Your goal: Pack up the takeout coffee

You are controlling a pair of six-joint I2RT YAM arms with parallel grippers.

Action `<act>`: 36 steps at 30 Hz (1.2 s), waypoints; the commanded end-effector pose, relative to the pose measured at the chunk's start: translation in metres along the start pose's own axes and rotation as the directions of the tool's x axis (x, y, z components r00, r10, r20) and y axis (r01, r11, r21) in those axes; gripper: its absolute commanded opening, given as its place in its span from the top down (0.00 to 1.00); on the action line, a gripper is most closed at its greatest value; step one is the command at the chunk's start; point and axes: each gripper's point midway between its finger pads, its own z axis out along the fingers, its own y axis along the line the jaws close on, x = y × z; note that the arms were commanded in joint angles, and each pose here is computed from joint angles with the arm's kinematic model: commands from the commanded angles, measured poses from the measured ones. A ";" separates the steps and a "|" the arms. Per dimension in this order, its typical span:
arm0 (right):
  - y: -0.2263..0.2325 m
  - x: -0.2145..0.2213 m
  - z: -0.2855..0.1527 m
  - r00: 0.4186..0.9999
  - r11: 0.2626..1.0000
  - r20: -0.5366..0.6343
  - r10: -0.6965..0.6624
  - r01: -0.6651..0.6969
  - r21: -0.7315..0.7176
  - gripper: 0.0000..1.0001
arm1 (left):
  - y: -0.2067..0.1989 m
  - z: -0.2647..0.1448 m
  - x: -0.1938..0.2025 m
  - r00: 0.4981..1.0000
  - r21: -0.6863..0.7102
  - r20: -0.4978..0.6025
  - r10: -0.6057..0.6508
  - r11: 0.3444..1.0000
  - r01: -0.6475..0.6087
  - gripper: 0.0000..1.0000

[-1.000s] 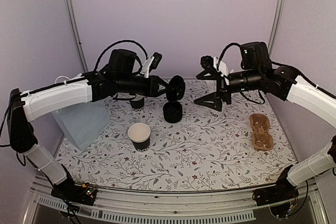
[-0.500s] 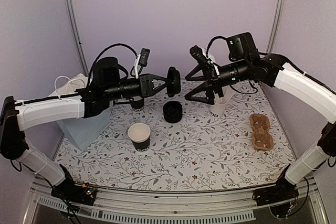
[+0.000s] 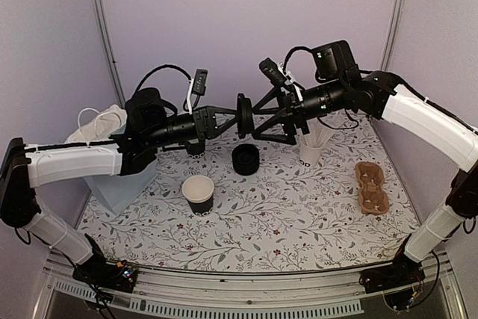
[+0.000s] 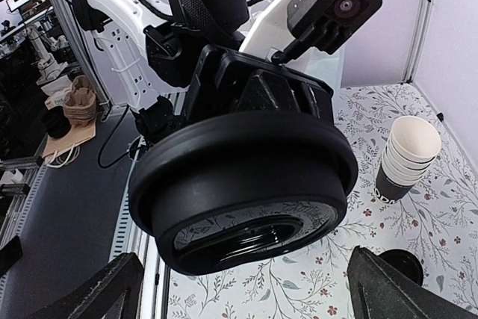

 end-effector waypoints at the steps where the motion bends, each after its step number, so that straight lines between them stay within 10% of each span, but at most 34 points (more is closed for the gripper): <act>1: 0.009 -0.010 0.000 1.000 0.999 0.025 0.004 -0.003 -0.047 0.01 | -0.013 0.000 -0.003 1.000 0.062 0.028 0.010 0.998 -0.012 0.89; 19: 0.020 -0.023 0.008 0.999 0.995 0.048 0.008 -0.003 -0.104 0.04 | -0.007 0.006 0.007 1.000 0.072 0.011 -0.013 0.997 0.012 0.89; 36: 0.015 -0.026 0.011 0.998 0.996 0.055 0.026 -0.021 -0.091 0.30 | -0.003 0.010 0.012 1.000 0.060 -0.002 -0.026 0.998 0.026 0.83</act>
